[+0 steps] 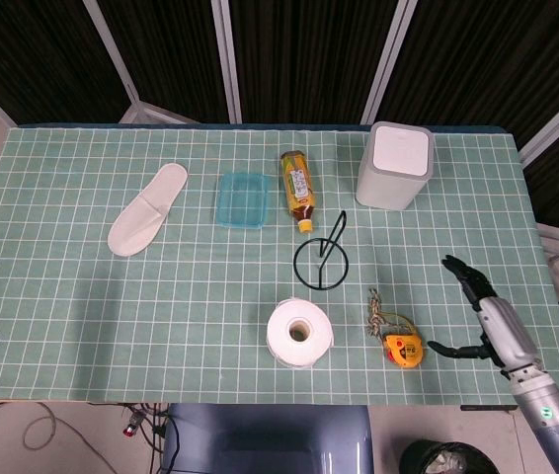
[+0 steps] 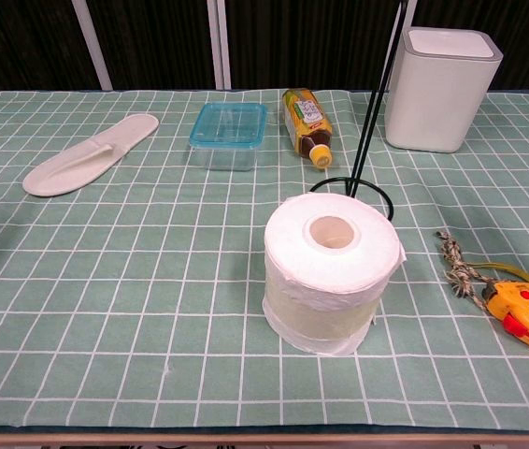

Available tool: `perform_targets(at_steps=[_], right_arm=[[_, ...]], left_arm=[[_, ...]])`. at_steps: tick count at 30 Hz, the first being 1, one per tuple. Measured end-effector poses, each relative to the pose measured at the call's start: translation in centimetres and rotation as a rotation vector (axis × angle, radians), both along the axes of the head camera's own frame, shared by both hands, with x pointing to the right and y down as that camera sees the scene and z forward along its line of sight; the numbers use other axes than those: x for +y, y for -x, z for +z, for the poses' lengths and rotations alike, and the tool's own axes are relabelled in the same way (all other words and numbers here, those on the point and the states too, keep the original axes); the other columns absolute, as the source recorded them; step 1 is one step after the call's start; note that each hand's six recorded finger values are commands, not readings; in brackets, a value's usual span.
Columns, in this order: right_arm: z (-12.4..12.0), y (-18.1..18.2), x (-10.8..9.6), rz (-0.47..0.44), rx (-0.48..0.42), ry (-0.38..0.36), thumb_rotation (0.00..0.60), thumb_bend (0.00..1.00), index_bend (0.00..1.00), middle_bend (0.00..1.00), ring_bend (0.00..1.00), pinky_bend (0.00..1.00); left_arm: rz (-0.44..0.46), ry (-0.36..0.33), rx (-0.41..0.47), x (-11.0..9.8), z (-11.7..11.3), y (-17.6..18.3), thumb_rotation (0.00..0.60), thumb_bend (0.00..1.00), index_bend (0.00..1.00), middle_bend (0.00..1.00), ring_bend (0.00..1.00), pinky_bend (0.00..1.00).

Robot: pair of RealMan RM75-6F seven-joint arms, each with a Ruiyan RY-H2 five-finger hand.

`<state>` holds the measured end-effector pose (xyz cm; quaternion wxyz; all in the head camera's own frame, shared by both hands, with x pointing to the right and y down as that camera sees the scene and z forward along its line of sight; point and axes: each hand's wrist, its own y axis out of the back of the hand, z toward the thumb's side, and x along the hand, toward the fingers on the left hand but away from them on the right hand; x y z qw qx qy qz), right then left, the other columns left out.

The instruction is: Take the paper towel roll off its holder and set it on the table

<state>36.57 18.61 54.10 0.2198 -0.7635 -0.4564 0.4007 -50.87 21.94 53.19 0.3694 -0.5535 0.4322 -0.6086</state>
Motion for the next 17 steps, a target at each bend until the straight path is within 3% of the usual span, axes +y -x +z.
perform_targets(at_steps=[6,10,12,17], right_arm=[[-0.4,-2.5,2.3,-0.066,0.298,-0.188,0.6,0.0,0.0,0.0,0.0,0.0],[0.0,-3.3,3.6,-0.113,0.47,-0.274,0.6,0.0,0.0,0.0,0.0,0.0],[0.1,-3.5,4.2,-0.122,0.52,-0.299,0.6,0.0,0.0,0.0,0.0,0.0],[0.6,-3.5,4.6,-0.131,0.539,-0.29,0.6,0.0,0.0,0.0,0.0,0.0]], left_arm=[[-0.001,0.009,-0.002,0.0,0.2,0.1,0.6,0.18,0.04,0.0,0.0,0.01],[0.0,0.012,-0.008,-0.1,0.3,0.2,0.6,0.18,0.04,0.0,0.0,0.01],[0.007,0.012,-0.008,-0.1,0.4,0.1,0.6,0.18,0.04,0.0,0.0,0.01],[0.029,0.013,-0.014,-0.2,0.7,-0.3,0.6,0.18,0.04,0.0,0.0,0.01]])
